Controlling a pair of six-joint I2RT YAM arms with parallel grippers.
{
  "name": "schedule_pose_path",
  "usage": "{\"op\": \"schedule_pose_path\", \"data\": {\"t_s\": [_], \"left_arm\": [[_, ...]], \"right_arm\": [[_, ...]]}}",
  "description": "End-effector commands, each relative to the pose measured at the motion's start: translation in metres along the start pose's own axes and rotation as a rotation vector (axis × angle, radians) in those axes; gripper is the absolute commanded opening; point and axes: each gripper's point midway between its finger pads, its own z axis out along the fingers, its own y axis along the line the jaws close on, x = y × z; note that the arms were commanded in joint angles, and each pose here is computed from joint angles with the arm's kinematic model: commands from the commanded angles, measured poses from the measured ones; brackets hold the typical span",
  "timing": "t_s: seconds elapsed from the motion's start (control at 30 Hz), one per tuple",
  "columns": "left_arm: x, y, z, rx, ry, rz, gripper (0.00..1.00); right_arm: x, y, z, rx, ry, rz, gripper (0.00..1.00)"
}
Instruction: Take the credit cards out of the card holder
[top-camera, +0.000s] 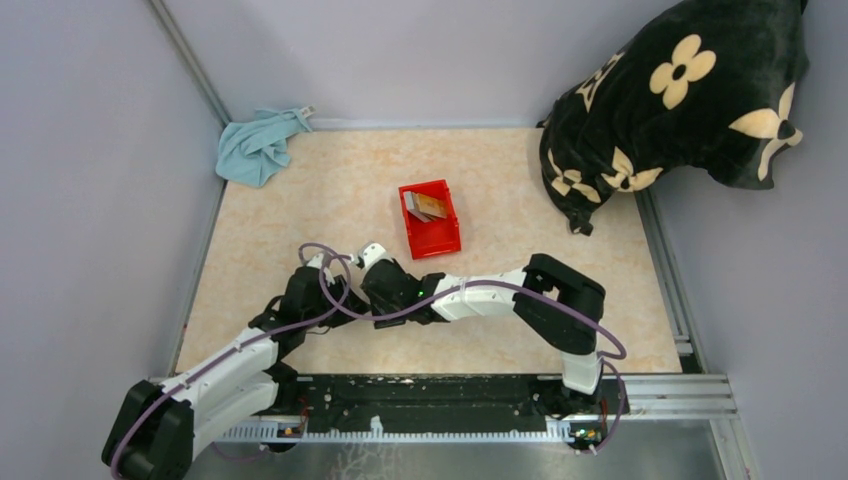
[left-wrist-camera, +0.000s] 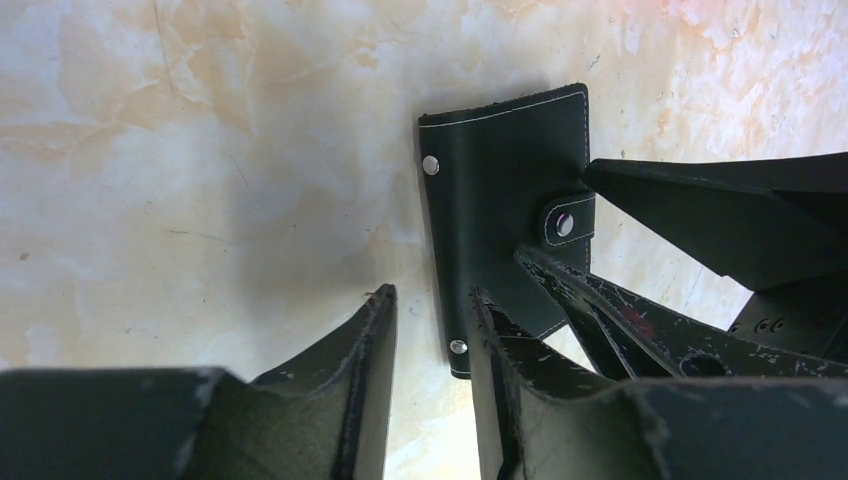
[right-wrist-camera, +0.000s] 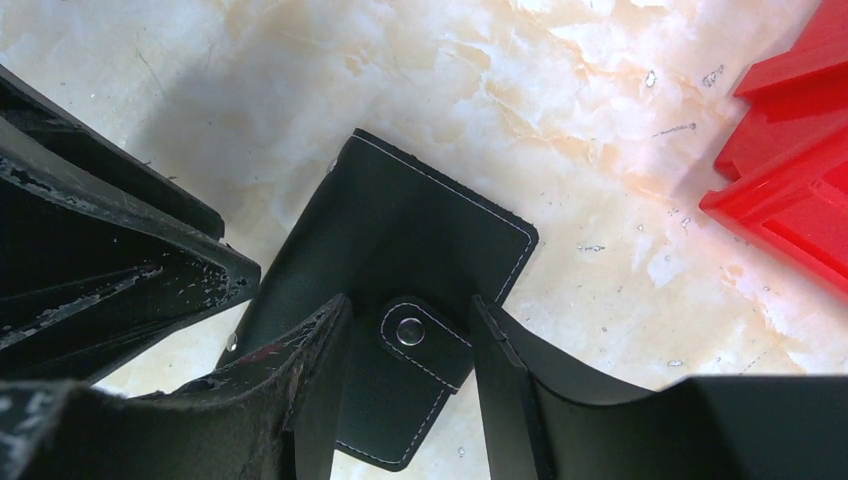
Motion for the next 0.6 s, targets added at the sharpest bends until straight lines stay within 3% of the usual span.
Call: {"op": "schedule_pose_path", "data": {"t_s": [0.0, 0.2, 0.47, 0.57], "left_arm": [[0.002, 0.002, 0.001, -0.007, -0.001, -0.001, 0.41], [0.003, 0.002, 0.002, -0.006, 0.012, -0.010, 0.44], [0.003, 0.001, 0.002, -0.002, 0.008, -0.011, 0.44], [0.002, -0.001, 0.002, 0.005, 0.006, -0.010, 0.44]], "right_arm": [[0.007, 0.001, 0.001, 0.004, 0.007, -0.022, 0.48], [0.029, -0.004, 0.003, 0.034, 0.067, -0.065, 0.39], [0.040, 0.000, 0.000, 0.013, 0.084, -0.019, 0.00], [0.039, 0.000, -0.001, 0.012, 0.081, -0.007, 0.00]]}}
